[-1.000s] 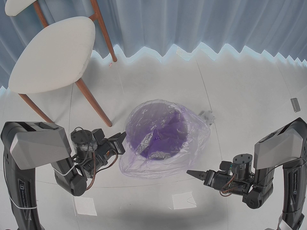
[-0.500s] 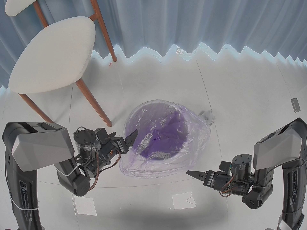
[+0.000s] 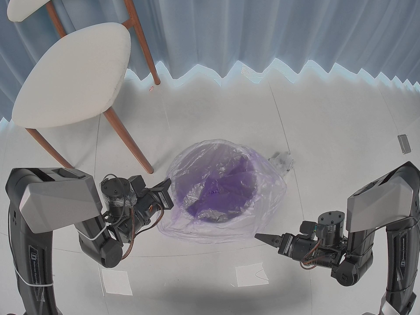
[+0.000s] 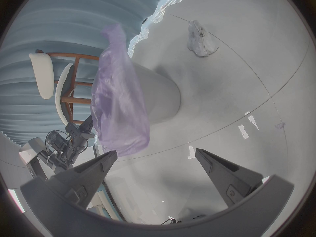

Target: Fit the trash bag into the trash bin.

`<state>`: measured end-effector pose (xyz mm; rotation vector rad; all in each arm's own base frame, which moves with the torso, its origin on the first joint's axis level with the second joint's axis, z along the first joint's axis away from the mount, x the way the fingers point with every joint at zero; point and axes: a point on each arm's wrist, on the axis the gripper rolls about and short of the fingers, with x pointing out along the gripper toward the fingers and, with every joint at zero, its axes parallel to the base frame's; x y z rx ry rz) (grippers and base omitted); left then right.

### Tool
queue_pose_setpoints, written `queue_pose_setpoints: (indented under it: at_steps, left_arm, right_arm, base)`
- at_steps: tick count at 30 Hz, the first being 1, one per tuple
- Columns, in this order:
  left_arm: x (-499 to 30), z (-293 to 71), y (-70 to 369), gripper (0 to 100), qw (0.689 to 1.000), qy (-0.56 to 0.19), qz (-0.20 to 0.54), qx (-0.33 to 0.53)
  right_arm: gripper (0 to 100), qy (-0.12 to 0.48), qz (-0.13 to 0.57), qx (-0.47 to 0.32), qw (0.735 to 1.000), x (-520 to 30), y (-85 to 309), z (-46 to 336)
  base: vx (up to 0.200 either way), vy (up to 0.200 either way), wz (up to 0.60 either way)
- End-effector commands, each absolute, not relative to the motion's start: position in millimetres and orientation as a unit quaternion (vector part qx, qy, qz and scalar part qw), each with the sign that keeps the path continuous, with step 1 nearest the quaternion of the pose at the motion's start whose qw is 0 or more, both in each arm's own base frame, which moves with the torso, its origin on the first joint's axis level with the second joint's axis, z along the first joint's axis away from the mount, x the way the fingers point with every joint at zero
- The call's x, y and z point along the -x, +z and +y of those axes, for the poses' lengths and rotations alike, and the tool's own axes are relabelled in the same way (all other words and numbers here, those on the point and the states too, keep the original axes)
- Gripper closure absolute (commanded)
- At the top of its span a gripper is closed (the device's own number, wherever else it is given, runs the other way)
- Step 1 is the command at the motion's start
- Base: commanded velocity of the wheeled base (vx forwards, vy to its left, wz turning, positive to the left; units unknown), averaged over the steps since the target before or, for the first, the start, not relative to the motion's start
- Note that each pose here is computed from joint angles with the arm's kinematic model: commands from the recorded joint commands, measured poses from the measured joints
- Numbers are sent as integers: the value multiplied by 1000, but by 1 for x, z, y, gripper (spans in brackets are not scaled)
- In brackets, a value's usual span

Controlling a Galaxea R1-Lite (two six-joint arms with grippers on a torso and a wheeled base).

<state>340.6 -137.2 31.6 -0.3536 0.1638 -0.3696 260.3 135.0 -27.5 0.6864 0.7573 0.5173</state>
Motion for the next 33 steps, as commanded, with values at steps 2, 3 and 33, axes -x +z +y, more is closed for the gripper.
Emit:
queue_pose_setpoints:
  at_steps: [2, 3, 33]
  left_arm:
    - [-340, -134, 46, 100, 964, -183, 63, 181]
    - [-342, -134, 47, 100, 964, -182, 60, 183]
    - [-421, -124, 29, 100, 947, -148, 24, 284]
  right_arm:
    - [0, 249, 351, -326, 842, -261, -26, 135]
    - [0, 249, 351, -326, 842, -261, -26, 135]
    - [0, 249, 351, -326, 842, -261, -26, 136]
  base:
    - [0, 0, 0]
    - [0, 0, 0]
    - [0, 0, 0]
